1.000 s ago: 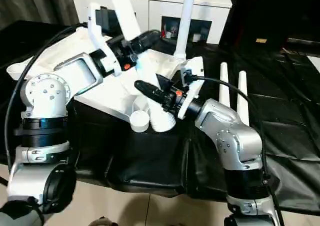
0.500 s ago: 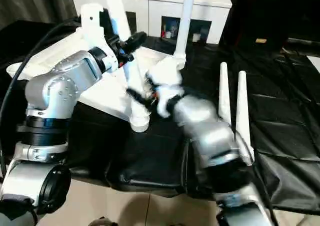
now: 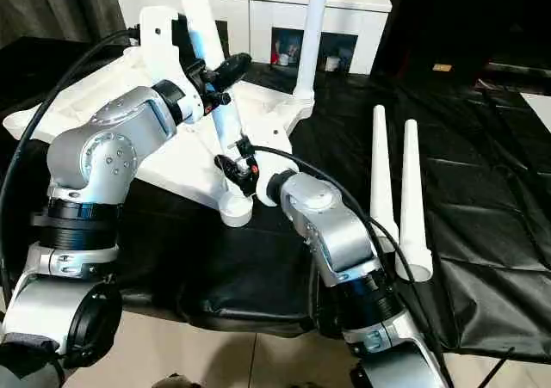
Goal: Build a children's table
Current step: Pick table leg
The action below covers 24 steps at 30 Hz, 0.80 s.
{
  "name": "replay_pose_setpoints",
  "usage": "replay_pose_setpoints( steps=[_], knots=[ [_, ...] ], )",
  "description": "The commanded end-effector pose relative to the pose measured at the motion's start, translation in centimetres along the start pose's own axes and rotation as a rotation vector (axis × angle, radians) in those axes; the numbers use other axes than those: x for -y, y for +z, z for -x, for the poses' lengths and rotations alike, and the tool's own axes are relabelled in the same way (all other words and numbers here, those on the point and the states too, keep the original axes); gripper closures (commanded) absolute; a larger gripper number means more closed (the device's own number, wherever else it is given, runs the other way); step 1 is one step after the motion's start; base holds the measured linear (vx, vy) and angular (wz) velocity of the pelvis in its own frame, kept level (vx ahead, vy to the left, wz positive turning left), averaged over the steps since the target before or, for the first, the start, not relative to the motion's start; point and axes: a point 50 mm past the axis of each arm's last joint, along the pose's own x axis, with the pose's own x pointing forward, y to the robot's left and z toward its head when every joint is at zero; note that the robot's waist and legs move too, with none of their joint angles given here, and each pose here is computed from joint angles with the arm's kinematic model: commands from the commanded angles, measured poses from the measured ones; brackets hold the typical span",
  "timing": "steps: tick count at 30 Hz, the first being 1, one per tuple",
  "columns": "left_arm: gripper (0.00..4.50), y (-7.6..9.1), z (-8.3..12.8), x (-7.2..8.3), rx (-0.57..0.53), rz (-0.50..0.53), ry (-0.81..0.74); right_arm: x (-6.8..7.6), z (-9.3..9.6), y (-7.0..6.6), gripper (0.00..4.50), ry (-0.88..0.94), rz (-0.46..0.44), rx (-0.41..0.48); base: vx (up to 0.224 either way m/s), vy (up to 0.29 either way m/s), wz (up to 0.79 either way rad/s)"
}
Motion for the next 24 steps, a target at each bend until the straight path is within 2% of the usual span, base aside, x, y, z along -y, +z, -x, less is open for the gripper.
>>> replay_pose_setpoints(
  steps=[1,4,5,7,11,15,17,20,24],
  knots=[
    [2.7,0.3,-0.1,0.2,-0.003,-0.027,-0.012,0.8,0.1,0.7,2.47,-0.035,-0.01,0.031,0.0,0.0,0.0],
    [2.7,0.3,-0.1,0.2,-0.004,-0.039,-0.01,0.8,0.1,0.7,2.58,-0.03,-0.014,0.036,0.0,0.0,0.0],
    [2.35,0.3,-0.1,0.1,-0.008,-0.049,-0.004,0.8,0.2,0.7,2.6,-0.025,-0.02,0.041,0.0,0.0,0.0],
    [2.0,0.3,0.2,0.5,-0.015,-0.015,-0.07,1.0,0.4,0.9,2.62,-0.014,-0.031,0.054,0.0,0.0,0.0],
    [1.79,0.5,0.4,0.4,-0.01,0.03,-0.107,1.5,0.8,1.0,2.63,0.012,-0.055,0.075,0.0,0.0,0.0],
    [1.49,1.3,1.3,0.0,0.034,0.175,-0.237,2.2,3.1,1.2,2.64,0.216,-0.127,0.139,0.0,0.0,0.0],
    [1.28,1.5,1.7,0.1,0.028,0.211,-0.312,2.3,4.0,1.1,2.64,0.296,-0.152,0.149,0.0,0.0,0.0],
    [1.1,2.0,2.6,1.1,0.017,0.251,-0.48,1.9,6.0,0.2,2.64,0.508,-0.192,0.111,0.0,0.0,0.0],
    [1.1,2.4,2.7,1.7,0.009,0.293,-0.547,1.8,7.0,-0.5,2.64,0.607,-0.208,0.058,0.0,0.0,0.0]
  ],
)
